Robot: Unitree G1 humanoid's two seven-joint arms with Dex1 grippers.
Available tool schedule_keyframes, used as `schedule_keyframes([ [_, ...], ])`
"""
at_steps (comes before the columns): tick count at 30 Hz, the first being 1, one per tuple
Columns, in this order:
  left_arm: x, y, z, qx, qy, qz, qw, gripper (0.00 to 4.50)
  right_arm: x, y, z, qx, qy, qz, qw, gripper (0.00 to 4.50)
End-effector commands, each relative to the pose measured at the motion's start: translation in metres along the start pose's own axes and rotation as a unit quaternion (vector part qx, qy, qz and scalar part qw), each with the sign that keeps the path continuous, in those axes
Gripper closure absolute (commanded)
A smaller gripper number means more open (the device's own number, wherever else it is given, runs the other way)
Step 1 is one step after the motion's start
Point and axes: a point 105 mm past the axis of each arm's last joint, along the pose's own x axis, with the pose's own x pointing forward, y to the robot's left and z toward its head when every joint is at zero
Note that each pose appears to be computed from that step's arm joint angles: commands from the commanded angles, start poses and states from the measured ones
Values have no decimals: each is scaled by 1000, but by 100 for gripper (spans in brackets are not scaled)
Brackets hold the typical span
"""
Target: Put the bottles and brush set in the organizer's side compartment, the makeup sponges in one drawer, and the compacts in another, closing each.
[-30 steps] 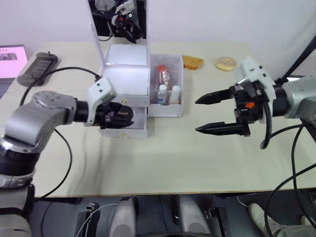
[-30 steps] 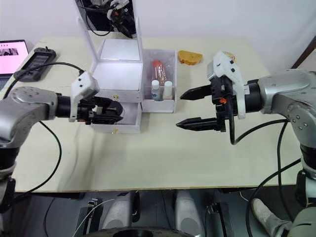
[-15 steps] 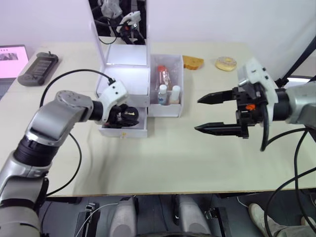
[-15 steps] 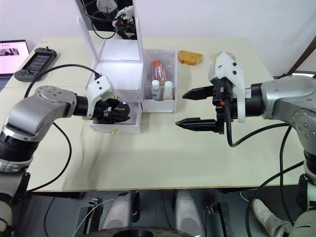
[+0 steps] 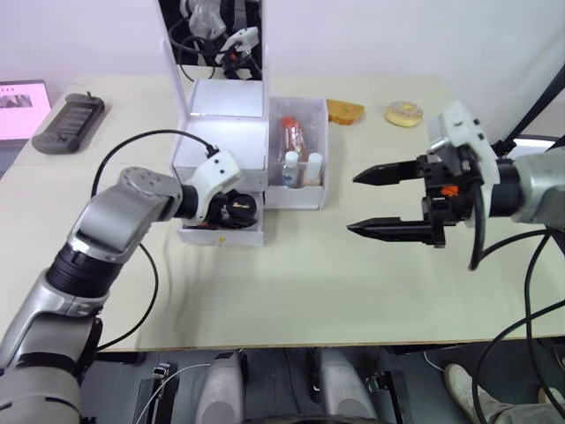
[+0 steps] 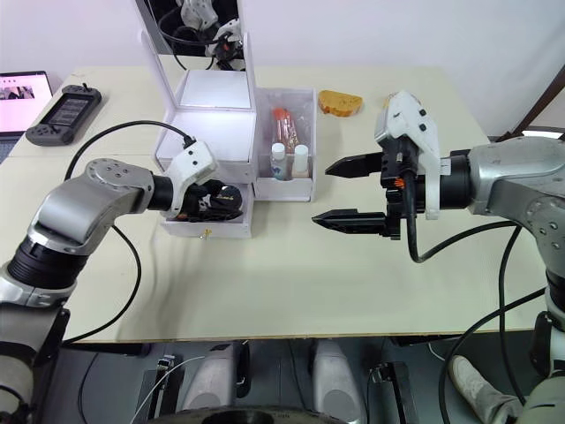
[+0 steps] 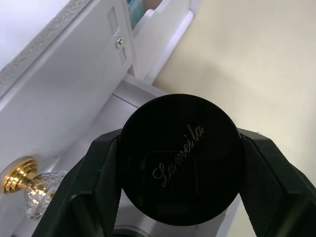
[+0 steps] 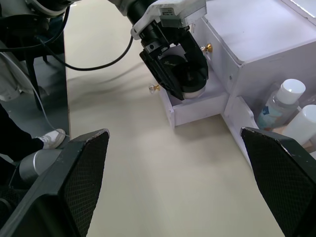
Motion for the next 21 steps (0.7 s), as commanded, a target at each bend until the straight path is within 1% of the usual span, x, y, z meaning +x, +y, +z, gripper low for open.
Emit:
schedule_keyframes([
  [1,-11,8,15,17,-15,24,999,8,-6,3,9,-24,-7,-6,1000,0],
  [12,-20,4,19,10,-18,24,1000,8,-4,2,8,-23,-9,0,1000,0],
  [16,-33,-3,19,0,-30,9,1000,8,-2,3,8,-23,-10,10,1000,0],
  [18,-49,-8,23,-6,-63,-8,998,8,-1,3,9,-26,-14,18,999,0],
  [21,-73,-9,32,3,-120,-7,993,8,1,2,12,-40,-22,24,999,0],
])
